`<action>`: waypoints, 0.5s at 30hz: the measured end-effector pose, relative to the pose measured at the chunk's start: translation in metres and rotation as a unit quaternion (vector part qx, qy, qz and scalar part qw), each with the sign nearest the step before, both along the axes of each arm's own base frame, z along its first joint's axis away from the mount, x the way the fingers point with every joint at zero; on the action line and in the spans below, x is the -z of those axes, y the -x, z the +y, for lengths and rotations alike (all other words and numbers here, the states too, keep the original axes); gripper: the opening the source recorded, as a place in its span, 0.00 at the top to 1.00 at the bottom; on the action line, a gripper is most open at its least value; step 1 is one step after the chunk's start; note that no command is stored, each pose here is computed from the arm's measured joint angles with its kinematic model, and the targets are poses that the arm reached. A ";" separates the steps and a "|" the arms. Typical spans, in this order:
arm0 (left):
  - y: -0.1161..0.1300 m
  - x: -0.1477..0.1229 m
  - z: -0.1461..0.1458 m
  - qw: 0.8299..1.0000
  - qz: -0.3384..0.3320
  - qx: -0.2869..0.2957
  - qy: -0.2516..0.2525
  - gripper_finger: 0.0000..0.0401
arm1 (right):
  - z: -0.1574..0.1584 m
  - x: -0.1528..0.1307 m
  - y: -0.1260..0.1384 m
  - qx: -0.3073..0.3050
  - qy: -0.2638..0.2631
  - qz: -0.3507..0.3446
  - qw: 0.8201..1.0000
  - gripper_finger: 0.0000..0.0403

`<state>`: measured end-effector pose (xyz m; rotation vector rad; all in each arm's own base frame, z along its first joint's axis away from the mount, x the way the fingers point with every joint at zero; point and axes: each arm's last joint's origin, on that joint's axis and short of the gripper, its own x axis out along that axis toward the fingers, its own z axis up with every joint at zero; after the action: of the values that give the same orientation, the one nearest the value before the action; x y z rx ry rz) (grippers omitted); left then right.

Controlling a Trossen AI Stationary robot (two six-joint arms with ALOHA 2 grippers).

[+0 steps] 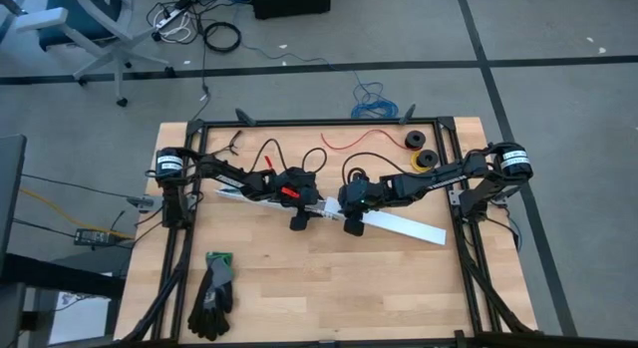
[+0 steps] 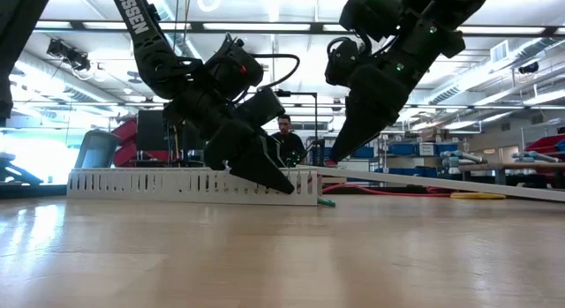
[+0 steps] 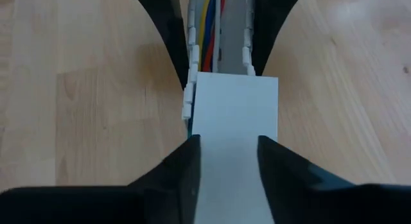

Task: Ziptie cables
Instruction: Close the white cable duct

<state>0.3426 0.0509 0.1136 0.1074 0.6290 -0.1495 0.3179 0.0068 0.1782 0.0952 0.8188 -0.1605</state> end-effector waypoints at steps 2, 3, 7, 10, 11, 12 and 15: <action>0.000 0.000 0.000 1.000 0.000 0.000 0.000 0.39 | 0.000 0.000 0.000 0.000 0.000 0.000 1.000 0.59; 0.000 0.000 0.000 1.000 0.000 0.000 0.000 0.39 | 0.000 0.000 0.000 0.000 0.000 0.000 1.000 0.56; 0.000 0.000 0.000 1.000 0.000 -0.001 0.001 0.39 | 0.000 0.000 0.000 0.001 -0.001 0.001 1.000 0.43; 0.000 0.000 0.000 1.000 0.001 -0.001 0.001 0.39 | 0.000 0.004 0.000 0.003 -0.002 0.011 1.000 0.34; 0.000 0.000 0.000 1.000 0.001 -0.001 0.001 0.39 | 0.000 0.005 0.001 0.004 -0.004 0.014 1.000 0.32; 0.000 0.000 0.000 1.000 0.001 -0.001 0.001 0.39 | 0.000 0.005 0.001 0.007 -0.006 0.015 1.000 0.29; 0.000 0.000 0.000 1.000 0.001 -0.001 0.001 0.39 | 0.000 0.006 0.002 0.017 -0.014 0.020 1.000 0.22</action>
<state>0.3425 0.0509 0.1134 0.1047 0.6310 -0.1489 0.3160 0.0067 0.1727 0.1324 0.8593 -0.1826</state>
